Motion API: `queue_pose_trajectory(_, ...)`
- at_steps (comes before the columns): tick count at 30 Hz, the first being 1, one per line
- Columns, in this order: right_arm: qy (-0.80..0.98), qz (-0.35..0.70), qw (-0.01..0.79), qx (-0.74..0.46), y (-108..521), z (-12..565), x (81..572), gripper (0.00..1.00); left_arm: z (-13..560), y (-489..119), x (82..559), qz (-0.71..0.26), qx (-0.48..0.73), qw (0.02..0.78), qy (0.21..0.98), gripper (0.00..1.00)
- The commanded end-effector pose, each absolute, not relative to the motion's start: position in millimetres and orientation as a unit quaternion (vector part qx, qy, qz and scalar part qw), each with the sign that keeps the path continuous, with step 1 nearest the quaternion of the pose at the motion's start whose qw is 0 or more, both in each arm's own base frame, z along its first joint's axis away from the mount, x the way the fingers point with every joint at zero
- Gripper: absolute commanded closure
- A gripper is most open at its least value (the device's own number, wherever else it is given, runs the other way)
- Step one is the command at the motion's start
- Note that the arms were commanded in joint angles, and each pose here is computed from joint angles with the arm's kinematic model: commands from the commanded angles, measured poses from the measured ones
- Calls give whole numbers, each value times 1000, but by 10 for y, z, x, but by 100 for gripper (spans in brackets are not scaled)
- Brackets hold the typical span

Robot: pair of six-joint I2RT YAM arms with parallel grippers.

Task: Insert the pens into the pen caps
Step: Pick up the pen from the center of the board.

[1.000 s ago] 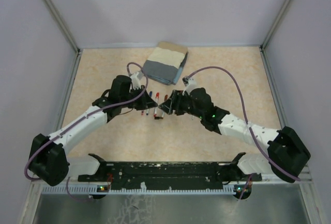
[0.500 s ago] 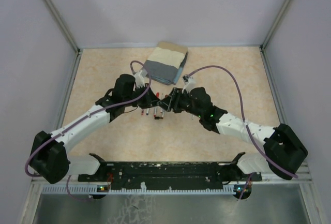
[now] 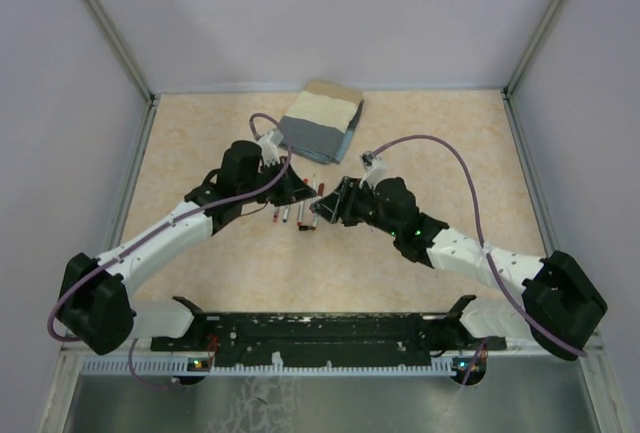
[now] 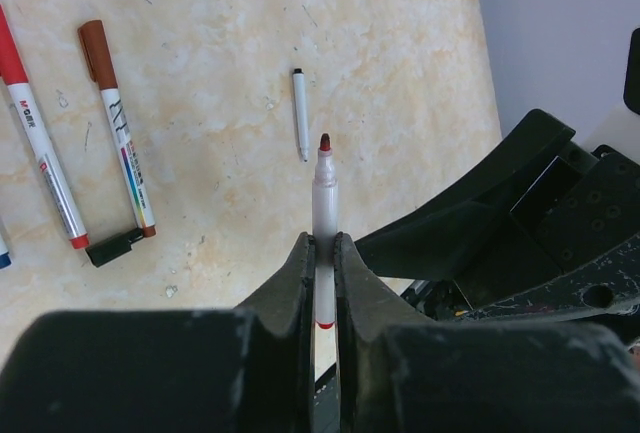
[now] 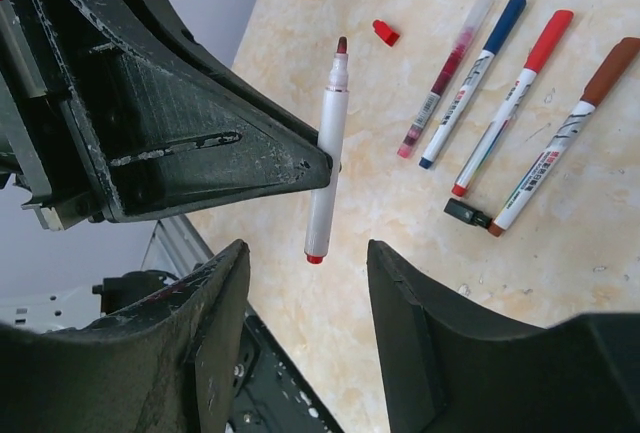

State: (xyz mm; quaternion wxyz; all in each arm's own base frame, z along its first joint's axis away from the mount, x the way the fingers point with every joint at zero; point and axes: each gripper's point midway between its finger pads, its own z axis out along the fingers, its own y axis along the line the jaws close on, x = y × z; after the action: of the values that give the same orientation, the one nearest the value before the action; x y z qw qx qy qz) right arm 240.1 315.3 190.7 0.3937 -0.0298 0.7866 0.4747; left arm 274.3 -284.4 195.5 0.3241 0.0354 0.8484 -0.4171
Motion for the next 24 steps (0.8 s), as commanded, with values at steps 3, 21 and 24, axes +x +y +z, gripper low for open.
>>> queue_pose_trajectory(3,771,497,396,-36,3238,2028,2390,51,2171,-2918,2814,-437,42,343,830,89)
queue_pose_trajectory(21,747,516,418,-31,3497,2210,2688,71,2098,-2901,2761,-437,44,335,834,88)
queue_pose_trajectory(24,751,504,425,-22,3453,2189,2723,85,2089,-2904,2767,-437,44,336,833,88)
